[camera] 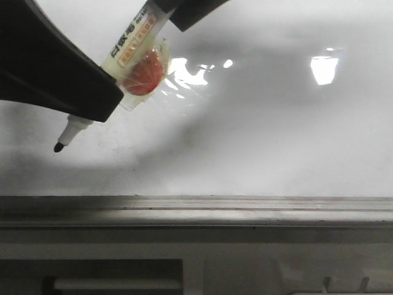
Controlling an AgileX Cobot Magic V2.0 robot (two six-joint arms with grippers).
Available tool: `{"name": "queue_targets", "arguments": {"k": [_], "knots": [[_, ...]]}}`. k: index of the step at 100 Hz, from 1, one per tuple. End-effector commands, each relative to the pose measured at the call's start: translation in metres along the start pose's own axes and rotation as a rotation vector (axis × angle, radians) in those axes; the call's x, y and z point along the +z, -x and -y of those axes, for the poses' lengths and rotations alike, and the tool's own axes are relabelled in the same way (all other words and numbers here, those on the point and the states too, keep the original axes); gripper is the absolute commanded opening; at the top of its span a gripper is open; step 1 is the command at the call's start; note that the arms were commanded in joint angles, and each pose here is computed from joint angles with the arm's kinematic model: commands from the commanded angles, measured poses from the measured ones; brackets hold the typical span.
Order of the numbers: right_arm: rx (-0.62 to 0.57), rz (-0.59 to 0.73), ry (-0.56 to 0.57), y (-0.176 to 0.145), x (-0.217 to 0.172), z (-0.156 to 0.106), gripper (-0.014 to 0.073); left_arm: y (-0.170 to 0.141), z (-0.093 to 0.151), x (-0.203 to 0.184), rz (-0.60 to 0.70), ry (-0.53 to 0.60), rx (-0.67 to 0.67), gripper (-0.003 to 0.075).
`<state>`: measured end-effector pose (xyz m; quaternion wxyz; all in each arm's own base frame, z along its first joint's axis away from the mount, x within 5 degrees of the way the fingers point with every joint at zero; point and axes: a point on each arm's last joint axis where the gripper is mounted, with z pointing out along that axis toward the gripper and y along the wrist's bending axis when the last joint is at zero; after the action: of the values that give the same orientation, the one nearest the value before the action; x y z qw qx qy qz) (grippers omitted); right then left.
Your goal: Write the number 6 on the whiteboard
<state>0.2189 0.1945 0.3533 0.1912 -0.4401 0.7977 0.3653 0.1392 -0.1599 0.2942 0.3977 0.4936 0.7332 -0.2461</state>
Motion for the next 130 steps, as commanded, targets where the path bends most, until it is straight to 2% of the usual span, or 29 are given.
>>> {"name": "queue_targets", "arguments": {"k": [1, 14, 19, 24, 38, 57, 70, 81, 101, 130], "knots": [[-0.035, 0.080, 0.066, 0.010, -0.012, -0.017, -0.0064, 0.022, -0.004, -0.010, 0.116, 0.051, -0.025, 0.0129], [-0.042, 0.134, 0.028, 0.013, -0.017, -0.018, -0.0041, 0.023, -0.003, -0.012, 0.124, 0.054, -0.027, 0.0448], [-0.046, 0.161, 0.009, 0.013, -0.020, -0.020, -0.0042, 0.024, -0.004, -0.014, 0.136, 0.060, -0.042, 0.0534], [-0.050, 0.195, -0.015, 0.012, -0.025, -0.023, -0.0042, 0.024, -0.005, -0.019, 0.151, 0.075, -0.070, 0.0574], [-0.071, 0.279, -0.123, -0.006, -0.039, -0.032, -0.0042, 0.026, -0.013, -0.044, 0.224, 0.155, -0.118, 0.0561], [-0.096, 0.447, -0.318, -0.050, -0.058, -0.044, -0.0043, 0.021, -0.021, -0.084, 0.329, 0.320, -0.173, 0.0512], [-0.123, 0.553, -0.415, -0.081, -0.070, -0.054, -0.0043, 0.006, -0.025, -0.100, 0.346, 0.431, -0.207, 0.0493], [-0.126, 0.620, -0.470, -0.094, -0.074, -0.055, -0.0043, -0.007, -0.027, -0.105, 0.346, 0.493, -0.246, 0.0493], [-0.120, 0.699, -0.557, -0.093, -0.079, -0.047, -0.0043, -0.014, -0.030, -0.110, 0.365, 0.541, -0.297, 0.0493], [-0.064, 0.741, -0.670, -0.077, -0.069, -0.017, -0.0043, -0.014, -0.029, -0.110, 0.378, 0.534, -0.312, 0.0493]]}}
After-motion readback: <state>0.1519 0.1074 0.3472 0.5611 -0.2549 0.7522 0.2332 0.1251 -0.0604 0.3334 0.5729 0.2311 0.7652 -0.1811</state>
